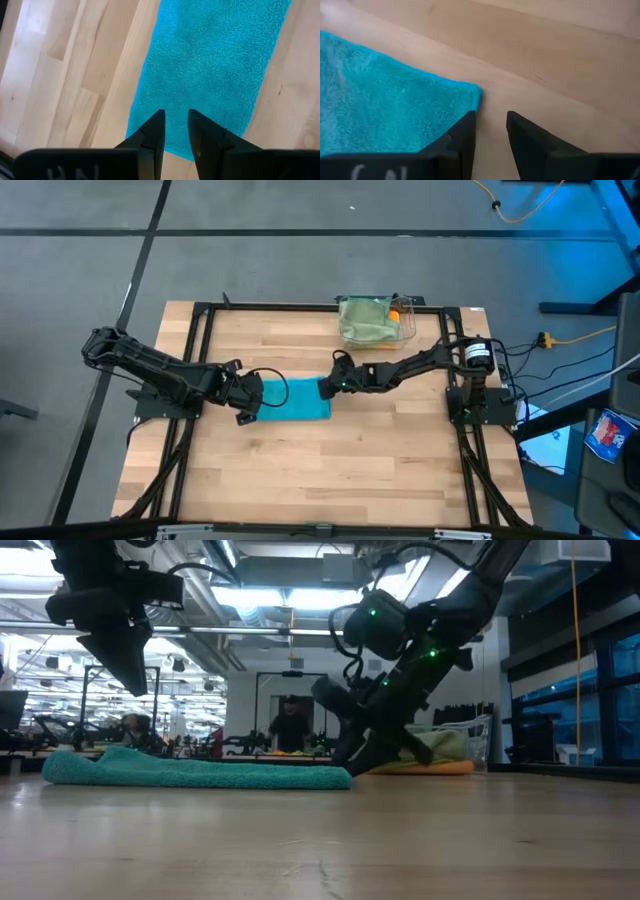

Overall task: Fold microfiber towels
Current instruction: Fold the blue microfiber towel

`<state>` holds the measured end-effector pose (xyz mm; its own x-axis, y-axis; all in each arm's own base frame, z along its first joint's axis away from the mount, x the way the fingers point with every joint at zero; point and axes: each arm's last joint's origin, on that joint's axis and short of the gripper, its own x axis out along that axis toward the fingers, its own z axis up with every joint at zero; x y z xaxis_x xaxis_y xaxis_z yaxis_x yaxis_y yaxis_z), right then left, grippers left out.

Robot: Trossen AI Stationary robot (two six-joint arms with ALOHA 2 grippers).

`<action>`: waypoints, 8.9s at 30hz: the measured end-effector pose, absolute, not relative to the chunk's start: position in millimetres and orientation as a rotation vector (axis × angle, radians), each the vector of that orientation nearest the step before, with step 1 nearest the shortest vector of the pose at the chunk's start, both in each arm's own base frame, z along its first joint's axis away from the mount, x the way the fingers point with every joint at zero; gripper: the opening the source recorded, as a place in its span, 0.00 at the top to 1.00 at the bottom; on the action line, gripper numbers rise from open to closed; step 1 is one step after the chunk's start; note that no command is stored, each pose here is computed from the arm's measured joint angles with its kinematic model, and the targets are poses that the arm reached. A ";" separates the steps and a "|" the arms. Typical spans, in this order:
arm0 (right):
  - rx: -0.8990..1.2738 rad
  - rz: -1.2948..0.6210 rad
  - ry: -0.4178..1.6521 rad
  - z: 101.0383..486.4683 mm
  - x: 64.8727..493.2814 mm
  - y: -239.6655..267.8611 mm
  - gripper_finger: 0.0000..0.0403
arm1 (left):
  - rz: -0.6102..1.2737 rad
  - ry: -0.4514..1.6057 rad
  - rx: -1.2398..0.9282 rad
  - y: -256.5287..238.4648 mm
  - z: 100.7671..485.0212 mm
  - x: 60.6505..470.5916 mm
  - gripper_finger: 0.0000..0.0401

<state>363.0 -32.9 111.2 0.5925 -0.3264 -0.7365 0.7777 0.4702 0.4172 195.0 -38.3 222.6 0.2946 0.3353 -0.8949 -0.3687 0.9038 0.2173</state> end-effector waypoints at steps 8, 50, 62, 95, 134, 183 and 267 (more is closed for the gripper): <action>0.851 -0.690 0.579 104.5 370.7 -38.1 0.71 | 0.467 1.173 -0.036 -38.4 222.7 196.0 0.81; 0.709 -0.629 0.670 108.7 388.4 -39.3 0.97 | 0.482 1.159 -0.014 -37.8 223.1 196.4 0.81; 0.645 -0.605 0.630 147.0 381.8 -16.6 0.99 | 0.482 1.159 -0.014 -37.8 223.1 196.4 0.81; 0.423 -0.715 0.714 172.9 358.5 -13.8 0.71 | 0.451 1.037 -0.099 -43.6 224.5 207.8 0.81; 0.195 -0.698 0.567 287.4 277.9 24.9 0.71 | 0.217 0.623 -0.230 -53.4 97.6 356.1 0.81; -0.286 0.210 0.613 157.9 395.2 179.4 0.71 | 0.192 0.929 -0.422 -168.9 155.0 254.3 0.81; -0.431 -0.122 0.907 115.9 443.4 131.8 0.71 | 0.226 0.907 -0.443 -175.9 165.6 240.1 0.84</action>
<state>443.4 131.8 115.9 0.6159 -0.2819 -0.7357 -0.0766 0.9079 -0.4121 240.1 -175.9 165.6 0.6010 0.0042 -0.7993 -0.3715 0.8869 -0.2747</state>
